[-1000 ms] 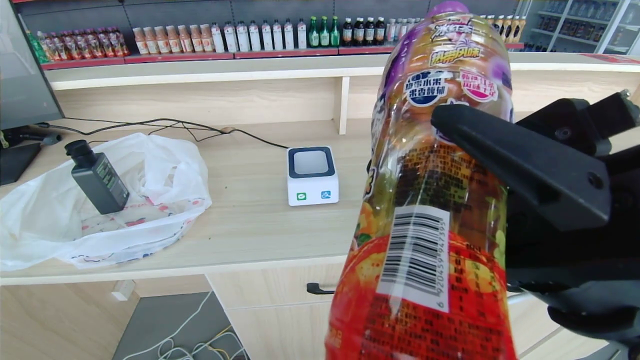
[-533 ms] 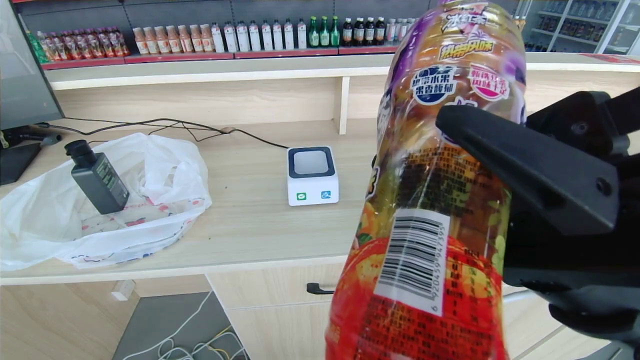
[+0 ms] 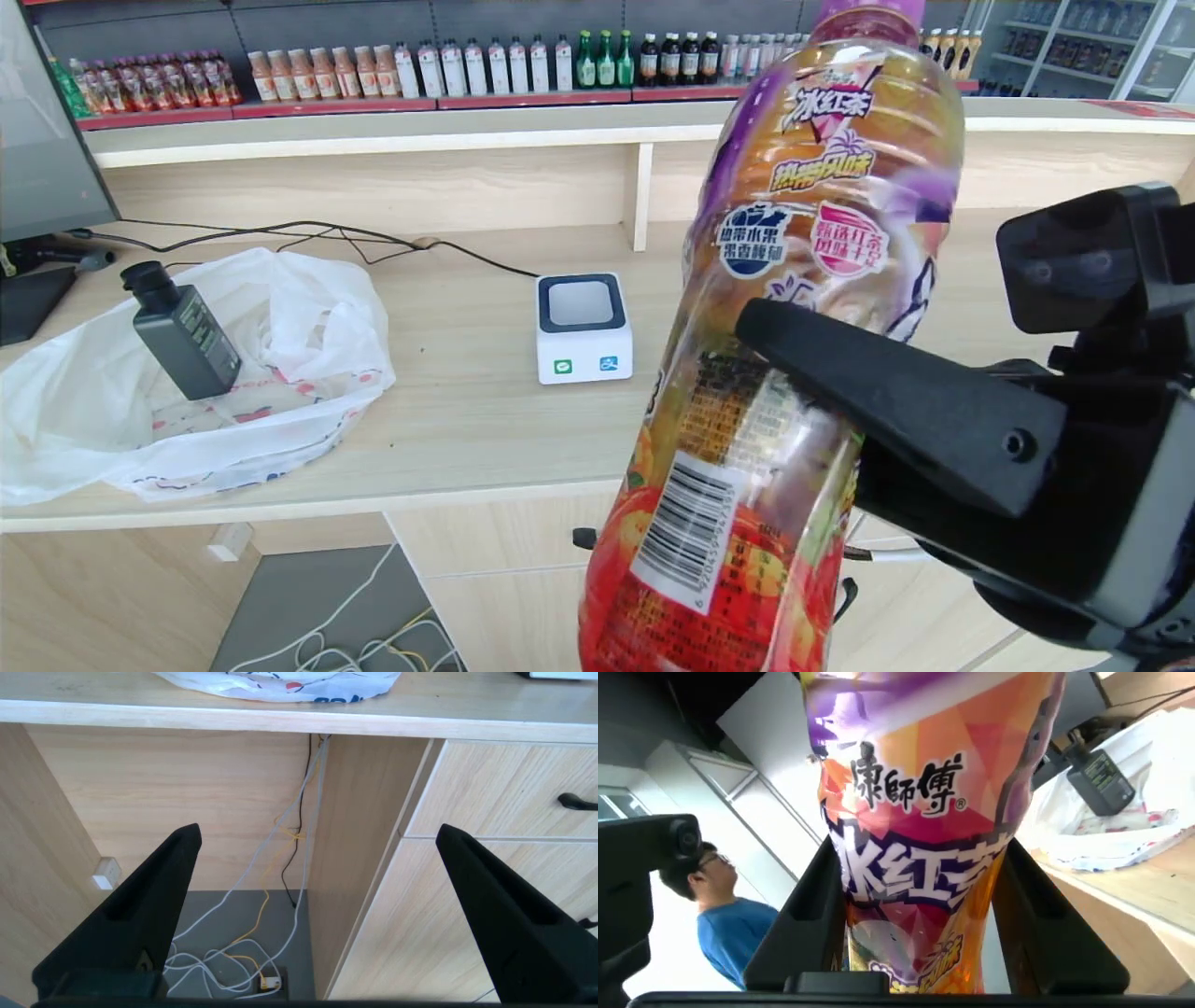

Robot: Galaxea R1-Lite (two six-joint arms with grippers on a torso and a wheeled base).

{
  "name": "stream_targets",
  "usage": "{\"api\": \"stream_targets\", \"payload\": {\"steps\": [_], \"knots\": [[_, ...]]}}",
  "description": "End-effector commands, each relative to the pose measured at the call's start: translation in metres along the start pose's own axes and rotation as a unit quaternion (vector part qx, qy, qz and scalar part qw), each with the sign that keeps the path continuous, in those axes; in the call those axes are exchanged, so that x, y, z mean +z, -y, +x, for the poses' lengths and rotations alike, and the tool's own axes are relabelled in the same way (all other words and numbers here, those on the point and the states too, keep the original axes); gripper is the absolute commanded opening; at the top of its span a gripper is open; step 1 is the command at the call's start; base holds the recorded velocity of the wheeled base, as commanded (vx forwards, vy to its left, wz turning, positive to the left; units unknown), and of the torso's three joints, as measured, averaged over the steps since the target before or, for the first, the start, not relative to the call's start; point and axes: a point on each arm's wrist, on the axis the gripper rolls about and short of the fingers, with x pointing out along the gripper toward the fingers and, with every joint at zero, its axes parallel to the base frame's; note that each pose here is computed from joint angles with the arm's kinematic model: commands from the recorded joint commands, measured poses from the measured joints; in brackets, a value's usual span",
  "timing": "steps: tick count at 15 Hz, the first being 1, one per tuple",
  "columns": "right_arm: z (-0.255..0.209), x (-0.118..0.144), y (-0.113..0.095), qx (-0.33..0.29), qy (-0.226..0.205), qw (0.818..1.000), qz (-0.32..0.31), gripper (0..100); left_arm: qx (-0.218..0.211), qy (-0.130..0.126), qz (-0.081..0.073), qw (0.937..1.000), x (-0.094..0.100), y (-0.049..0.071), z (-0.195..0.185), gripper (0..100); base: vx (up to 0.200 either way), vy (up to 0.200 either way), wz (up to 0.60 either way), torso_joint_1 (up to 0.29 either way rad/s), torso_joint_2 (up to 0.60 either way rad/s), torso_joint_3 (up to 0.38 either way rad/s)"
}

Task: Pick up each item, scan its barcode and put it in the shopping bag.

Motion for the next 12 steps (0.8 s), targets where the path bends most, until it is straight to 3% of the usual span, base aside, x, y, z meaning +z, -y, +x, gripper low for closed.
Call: {"api": "stream_targets", "payload": {"steps": [1,4,6,10,12], "knots": [[0.001,-0.008,0.010,-0.015,-0.014,0.999,-0.034,0,0.000,0.000,0.000,1.0000,0.000,0.000,0.000,100,0.000,0.000,0.00,0.000,0.00,0.000],[0.006,-0.016,0.029,-0.037,-0.027,0.991,-0.125,0,0.000,0.000,0.000,1.0000,0.000,0.000,0.000,100,0.000,0.000,0.00,0.000,0.00,0.000],[0.013,-0.020,0.045,-0.092,-0.007,0.974,-0.209,0,0.000,0.000,0.000,1.0000,0.000,0.000,0.000,100,0.000,0.000,0.00,0.000,0.00,0.000],[0.022,-0.019,0.043,-0.157,0.033,0.944,-0.289,0,0.000,0.000,0.000,1.0000,0.000,0.000,0.000,100,0.000,0.000,0.00,0.000,0.00,0.000],[0.024,-0.013,0.043,-0.178,0.021,0.928,-0.327,0,0.000,0.000,0.000,1.0000,0.000,0.000,0.000,100,0.000,0.000,0.00,0.000,0.00,0.000]]}}
